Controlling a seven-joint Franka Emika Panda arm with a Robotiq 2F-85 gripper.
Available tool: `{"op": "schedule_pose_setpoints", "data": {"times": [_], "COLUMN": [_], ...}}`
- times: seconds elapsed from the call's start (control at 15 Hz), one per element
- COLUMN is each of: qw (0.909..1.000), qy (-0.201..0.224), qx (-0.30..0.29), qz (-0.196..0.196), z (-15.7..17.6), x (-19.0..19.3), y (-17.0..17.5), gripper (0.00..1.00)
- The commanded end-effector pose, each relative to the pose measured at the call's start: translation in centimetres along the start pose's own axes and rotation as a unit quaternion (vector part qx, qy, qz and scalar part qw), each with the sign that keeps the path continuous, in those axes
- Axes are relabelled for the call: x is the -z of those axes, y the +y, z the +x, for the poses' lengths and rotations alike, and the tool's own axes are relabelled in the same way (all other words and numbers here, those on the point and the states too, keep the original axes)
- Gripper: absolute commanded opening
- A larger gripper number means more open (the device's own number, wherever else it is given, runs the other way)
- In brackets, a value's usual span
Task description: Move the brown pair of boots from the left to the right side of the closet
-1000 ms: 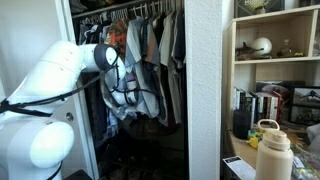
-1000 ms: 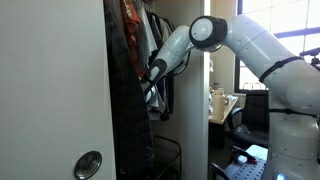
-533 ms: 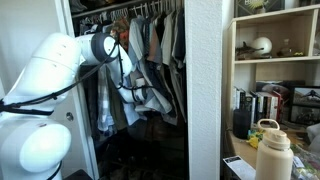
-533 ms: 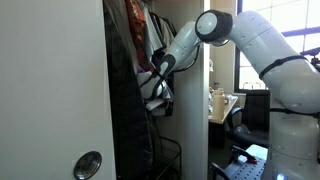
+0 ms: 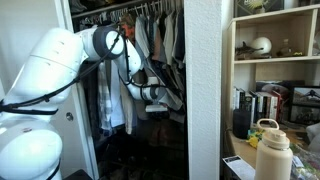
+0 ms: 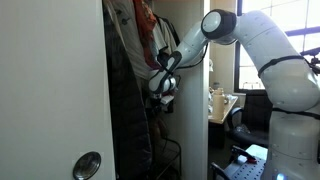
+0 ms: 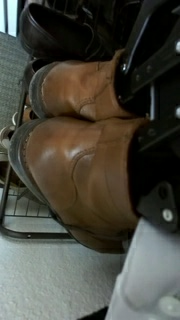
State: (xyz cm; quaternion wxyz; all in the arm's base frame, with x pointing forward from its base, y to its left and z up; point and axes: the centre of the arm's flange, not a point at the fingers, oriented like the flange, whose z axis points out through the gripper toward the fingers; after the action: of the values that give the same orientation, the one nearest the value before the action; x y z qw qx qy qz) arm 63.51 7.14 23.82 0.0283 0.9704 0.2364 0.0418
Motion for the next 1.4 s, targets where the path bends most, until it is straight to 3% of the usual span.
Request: {"op": "schedule_pose_setpoints", "data": {"times": [0.0,0.4,0.93,1.33], "qw": [0.9983,0.9911,0.9910,0.9929], "qy": [-0.011,-0.034,-0.032,-0.007], "qx": [0.048,0.115,0.118,0.113], "qz": [0.030,0.059,0.056,0.035], "z": [-1.2,-2.6,-2.6,-0.8], "x": [2.1,-2.0,-5.7,-9.2], "y": [0.6,1.7,6.5,6.5], "gripper": [0.03,0.03,0.03,0.03]}}
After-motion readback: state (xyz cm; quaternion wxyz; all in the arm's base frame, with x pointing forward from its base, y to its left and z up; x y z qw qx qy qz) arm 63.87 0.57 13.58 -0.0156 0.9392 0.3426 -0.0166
